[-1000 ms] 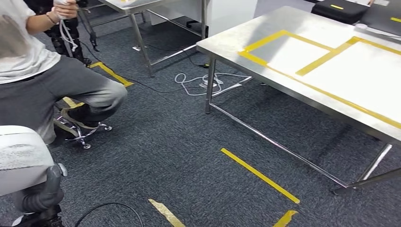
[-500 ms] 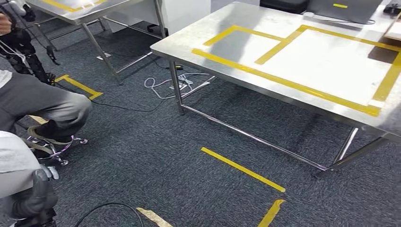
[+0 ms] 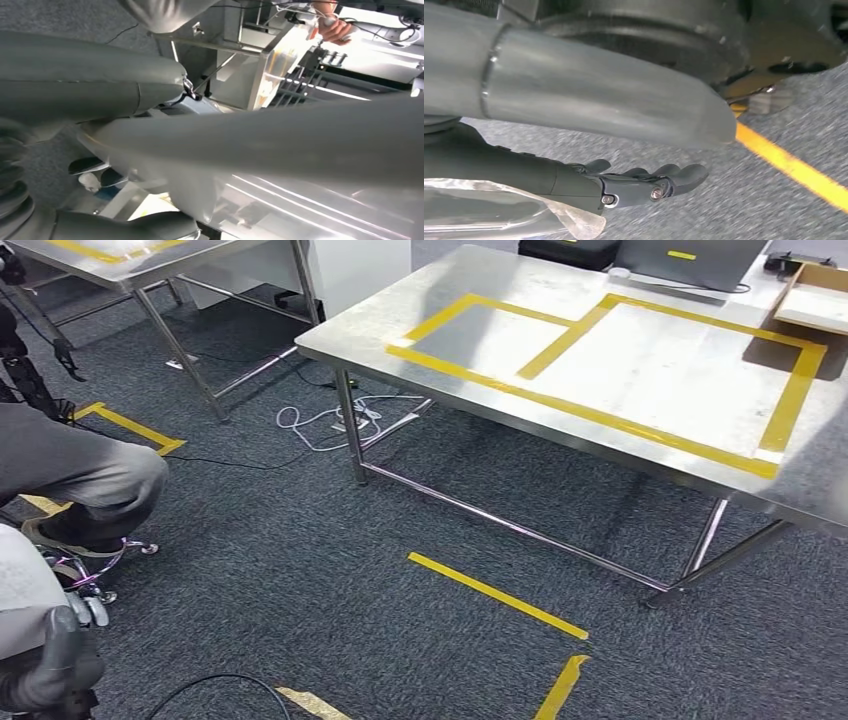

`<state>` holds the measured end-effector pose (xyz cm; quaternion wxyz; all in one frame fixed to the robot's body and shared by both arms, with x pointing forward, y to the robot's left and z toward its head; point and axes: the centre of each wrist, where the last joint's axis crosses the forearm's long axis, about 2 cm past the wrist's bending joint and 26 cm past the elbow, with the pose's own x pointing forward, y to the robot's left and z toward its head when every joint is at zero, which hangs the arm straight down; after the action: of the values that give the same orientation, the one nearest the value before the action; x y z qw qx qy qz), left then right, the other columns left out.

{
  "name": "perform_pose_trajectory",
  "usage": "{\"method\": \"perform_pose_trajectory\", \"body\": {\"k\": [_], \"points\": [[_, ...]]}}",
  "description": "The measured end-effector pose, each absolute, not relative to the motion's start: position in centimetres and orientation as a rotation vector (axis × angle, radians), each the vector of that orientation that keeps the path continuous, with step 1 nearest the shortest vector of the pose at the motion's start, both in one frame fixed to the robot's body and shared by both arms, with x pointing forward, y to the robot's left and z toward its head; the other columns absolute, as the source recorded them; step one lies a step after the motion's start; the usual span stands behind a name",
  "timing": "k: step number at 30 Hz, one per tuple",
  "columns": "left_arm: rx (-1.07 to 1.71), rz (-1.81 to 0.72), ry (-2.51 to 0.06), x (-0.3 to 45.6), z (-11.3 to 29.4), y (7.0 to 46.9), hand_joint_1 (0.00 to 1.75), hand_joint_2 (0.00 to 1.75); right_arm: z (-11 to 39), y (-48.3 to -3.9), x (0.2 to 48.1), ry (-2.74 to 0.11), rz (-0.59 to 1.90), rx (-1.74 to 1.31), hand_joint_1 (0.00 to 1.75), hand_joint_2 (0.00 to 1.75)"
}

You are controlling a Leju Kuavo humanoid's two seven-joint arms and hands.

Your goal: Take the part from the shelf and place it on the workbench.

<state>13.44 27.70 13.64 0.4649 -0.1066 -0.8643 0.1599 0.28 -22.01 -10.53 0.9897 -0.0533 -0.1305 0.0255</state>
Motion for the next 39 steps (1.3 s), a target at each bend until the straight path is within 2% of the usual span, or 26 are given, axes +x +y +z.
{"method": "perform_pose_trajectory", "body": {"k": [15, 22, 39], "points": [[-0.303, 0.38, -2.142, 13.4, 14.1, 27.5, 1.75, 1.75, -10.5, -22.0, -0.1, -0.185, 0.04, -0.117, 0.0, 0.0], [-0.336, 0.339, -2.137, 11.6, 14.1, 27.7, 1.75, 1.75, -10.5, -21.8, -0.5, -0.167, 0.024, -0.121, 0.0, 0.0], [-0.347, 0.336, -2.108, 14.6, 13.6, 26.7, 1.75, 1.75, -10.5, -21.7, -0.1, -0.218, -0.095, -0.112, 0.0, 0.0]]}}
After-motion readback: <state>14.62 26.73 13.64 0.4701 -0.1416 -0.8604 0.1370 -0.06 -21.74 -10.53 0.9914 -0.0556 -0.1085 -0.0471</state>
